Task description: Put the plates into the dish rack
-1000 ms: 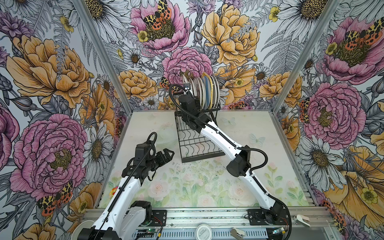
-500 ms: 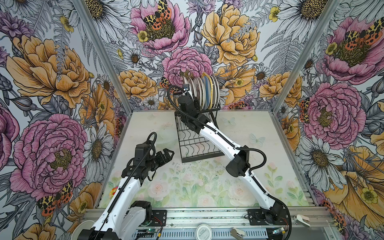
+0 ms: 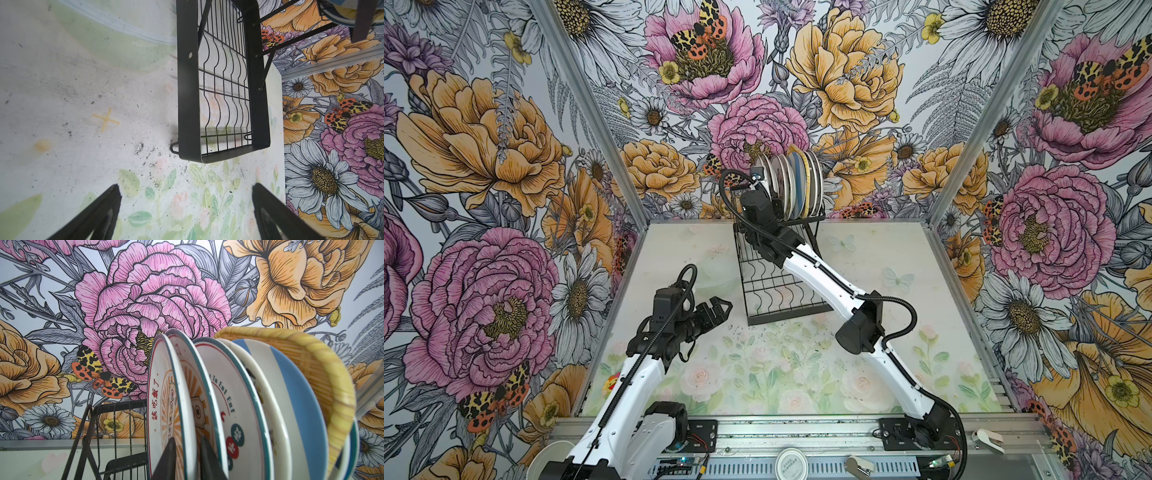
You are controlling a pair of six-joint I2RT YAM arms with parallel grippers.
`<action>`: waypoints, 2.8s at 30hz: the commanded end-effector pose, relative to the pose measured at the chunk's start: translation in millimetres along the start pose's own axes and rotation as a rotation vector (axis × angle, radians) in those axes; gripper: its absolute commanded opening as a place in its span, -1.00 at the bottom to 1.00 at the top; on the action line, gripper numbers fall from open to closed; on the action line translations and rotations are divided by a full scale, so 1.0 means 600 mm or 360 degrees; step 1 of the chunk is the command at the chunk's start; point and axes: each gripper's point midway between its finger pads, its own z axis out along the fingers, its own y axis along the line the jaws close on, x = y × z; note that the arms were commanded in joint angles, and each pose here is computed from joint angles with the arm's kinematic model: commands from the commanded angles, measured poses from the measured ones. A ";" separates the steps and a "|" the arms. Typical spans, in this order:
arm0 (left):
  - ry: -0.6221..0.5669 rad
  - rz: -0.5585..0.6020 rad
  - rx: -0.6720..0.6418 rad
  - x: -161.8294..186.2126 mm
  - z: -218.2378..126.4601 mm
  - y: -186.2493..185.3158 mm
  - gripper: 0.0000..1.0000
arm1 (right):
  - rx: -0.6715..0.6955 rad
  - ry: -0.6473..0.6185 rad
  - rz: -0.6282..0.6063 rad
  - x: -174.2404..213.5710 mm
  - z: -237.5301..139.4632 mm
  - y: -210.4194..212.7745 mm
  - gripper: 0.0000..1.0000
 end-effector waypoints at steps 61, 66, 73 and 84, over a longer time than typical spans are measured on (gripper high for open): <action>-0.0947 0.0611 -0.0561 -0.210 -0.029 0.063 0.98 | 0.0201 0.0629 0.0278 0.373 -0.130 -0.650 0.80; -0.1046 0.0640 -0.0615 -0.226 -0.026 0.084 0.97 | 0.0261 0.0624 0.0255 0.416 -0.122 -0.664 0.83; -0.1161 0.0715 -0.0715 -0.244 -0.017 0.107 0.97 | 0.0230 0.0577 0.0205 0.459 -0.114 -0.652 0.84; -0.1363 0.0819 -0.0809 -0.251 0.003 0.123 0.97 | 0.0181 0.0410 0.0175 0.479 -0.125 -0.642 0.84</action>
